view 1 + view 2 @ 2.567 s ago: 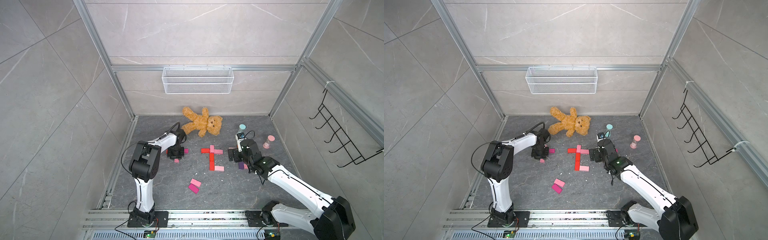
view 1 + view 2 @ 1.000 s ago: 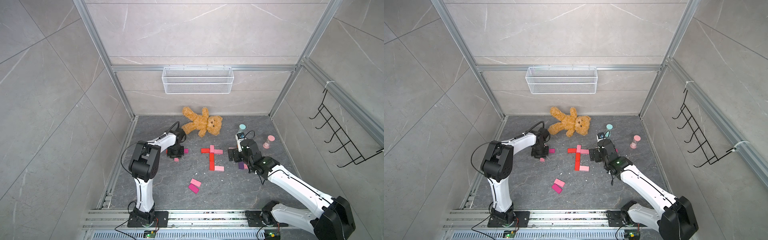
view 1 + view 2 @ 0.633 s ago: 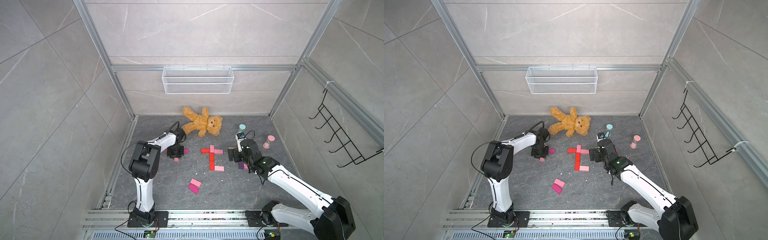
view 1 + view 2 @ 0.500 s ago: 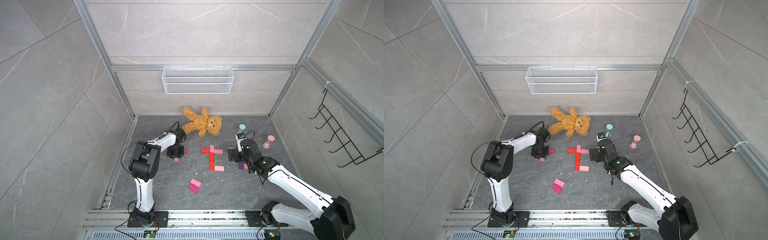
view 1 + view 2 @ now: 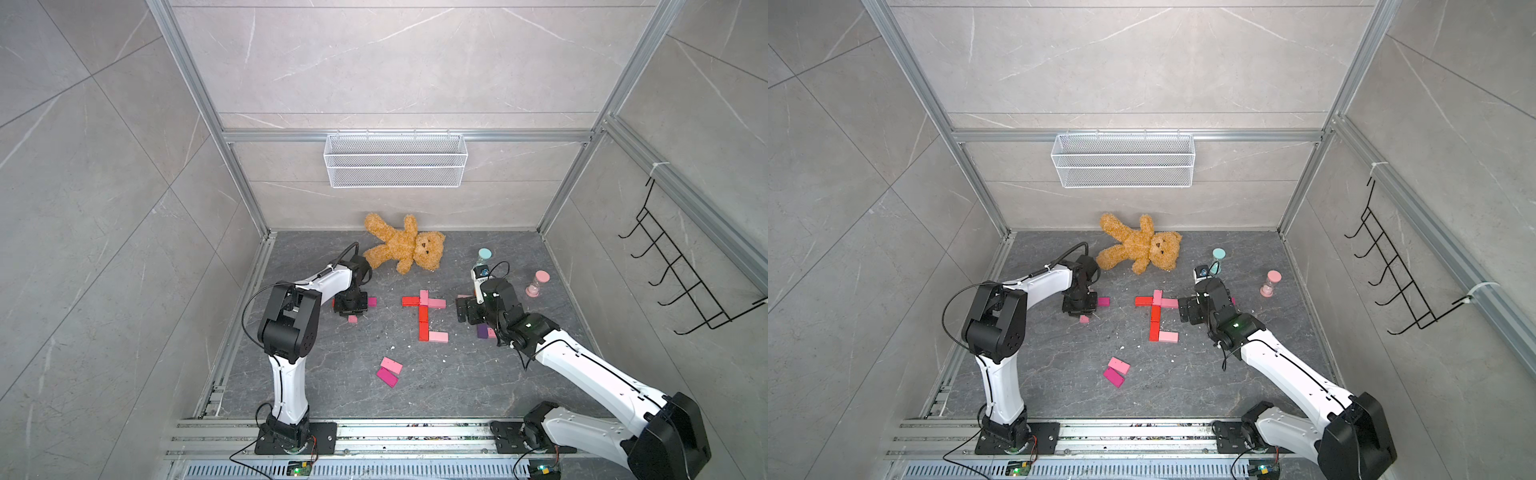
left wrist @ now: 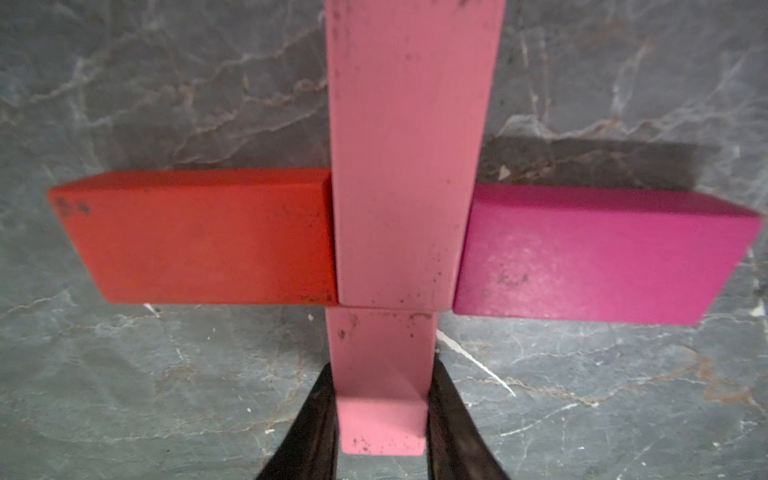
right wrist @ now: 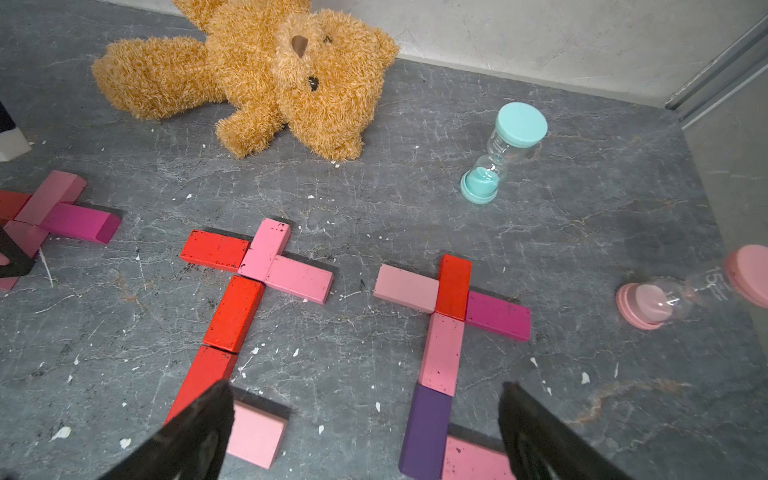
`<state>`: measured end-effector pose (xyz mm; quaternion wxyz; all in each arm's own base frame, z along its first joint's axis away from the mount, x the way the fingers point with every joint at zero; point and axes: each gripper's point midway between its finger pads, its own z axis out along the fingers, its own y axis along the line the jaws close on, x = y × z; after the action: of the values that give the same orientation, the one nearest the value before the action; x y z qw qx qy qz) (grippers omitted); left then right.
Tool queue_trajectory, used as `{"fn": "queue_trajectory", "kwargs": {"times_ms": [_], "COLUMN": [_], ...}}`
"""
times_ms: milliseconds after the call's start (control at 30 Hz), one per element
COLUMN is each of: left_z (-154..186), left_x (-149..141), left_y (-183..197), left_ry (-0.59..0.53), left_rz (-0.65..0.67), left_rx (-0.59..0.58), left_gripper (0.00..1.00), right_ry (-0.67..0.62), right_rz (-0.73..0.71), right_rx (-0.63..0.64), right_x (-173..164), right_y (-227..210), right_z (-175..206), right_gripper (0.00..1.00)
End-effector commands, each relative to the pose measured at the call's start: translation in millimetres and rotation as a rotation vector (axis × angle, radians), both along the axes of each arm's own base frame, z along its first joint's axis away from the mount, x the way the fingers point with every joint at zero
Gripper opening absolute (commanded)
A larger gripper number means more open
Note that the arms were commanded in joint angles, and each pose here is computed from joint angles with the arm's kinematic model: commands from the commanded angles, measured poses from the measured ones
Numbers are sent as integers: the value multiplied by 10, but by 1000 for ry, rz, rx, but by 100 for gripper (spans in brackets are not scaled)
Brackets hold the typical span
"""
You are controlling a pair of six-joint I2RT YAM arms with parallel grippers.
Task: Assemble the letter t with building blocks
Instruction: Assemble the building block at the center of the board.
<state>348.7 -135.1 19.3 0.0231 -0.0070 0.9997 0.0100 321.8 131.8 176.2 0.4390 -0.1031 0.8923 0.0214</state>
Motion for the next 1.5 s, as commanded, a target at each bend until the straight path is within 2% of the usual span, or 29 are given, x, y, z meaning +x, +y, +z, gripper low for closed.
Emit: {"fn": "queue_trajectory", "kwargs": {"times_ms": [0,1233,1467], "left_z": [-30,-58,-62], "left_x": [88,50,34], "left_y": [-57,-83,-86], "left_ry": [-7,4,4], "left_rz": [-17,-68,-73], "left_rx": [-25,-40,-47], "left_gripper": [14,18,22], "right_ry": [-6,-3,-1], "right_rz": [-10,-6,-6], "right_rx": [-17,-19,-19], "right_x": [7,21,19], "right_y": [-38,-23,-25], "right_z": [32,21,15], "right_gripper": [100,100,100]}}
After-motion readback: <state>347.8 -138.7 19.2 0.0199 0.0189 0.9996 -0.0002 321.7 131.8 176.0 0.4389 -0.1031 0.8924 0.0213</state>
